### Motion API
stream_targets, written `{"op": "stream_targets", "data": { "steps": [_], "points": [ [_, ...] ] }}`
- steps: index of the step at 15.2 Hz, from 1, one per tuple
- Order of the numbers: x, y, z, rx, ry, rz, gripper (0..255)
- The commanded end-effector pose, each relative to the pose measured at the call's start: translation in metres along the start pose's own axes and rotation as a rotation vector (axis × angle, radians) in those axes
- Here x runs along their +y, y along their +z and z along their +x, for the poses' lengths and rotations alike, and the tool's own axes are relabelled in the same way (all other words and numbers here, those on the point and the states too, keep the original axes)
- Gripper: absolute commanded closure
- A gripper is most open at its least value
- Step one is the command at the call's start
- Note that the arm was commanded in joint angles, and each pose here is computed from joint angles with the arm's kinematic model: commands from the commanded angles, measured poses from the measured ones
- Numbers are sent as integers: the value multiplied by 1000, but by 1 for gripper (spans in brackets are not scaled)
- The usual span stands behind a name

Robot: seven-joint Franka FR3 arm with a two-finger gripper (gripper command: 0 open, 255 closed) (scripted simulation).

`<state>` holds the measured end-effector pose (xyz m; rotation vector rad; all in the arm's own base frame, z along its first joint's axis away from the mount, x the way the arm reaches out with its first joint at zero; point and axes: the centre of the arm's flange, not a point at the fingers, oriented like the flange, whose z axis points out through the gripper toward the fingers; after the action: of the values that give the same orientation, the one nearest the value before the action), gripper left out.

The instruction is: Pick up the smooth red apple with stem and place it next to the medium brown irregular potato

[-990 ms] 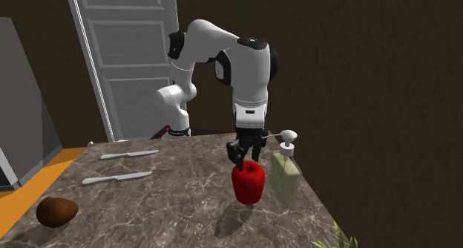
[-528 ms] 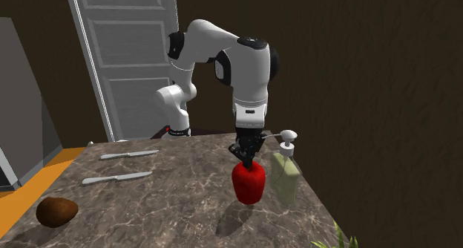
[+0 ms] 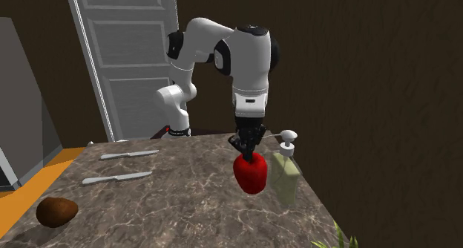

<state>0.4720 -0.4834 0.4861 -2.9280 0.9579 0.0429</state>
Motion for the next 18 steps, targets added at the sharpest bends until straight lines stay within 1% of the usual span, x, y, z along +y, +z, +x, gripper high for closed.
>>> {"op": "stream_targets", "data": {
  "steps": [1, 18],
  "points": [
    [-1, -11, 0, 0, 0, 0, 255],
    [-5, -100, -4, 0, 0, 0, 255]
  ]
}}
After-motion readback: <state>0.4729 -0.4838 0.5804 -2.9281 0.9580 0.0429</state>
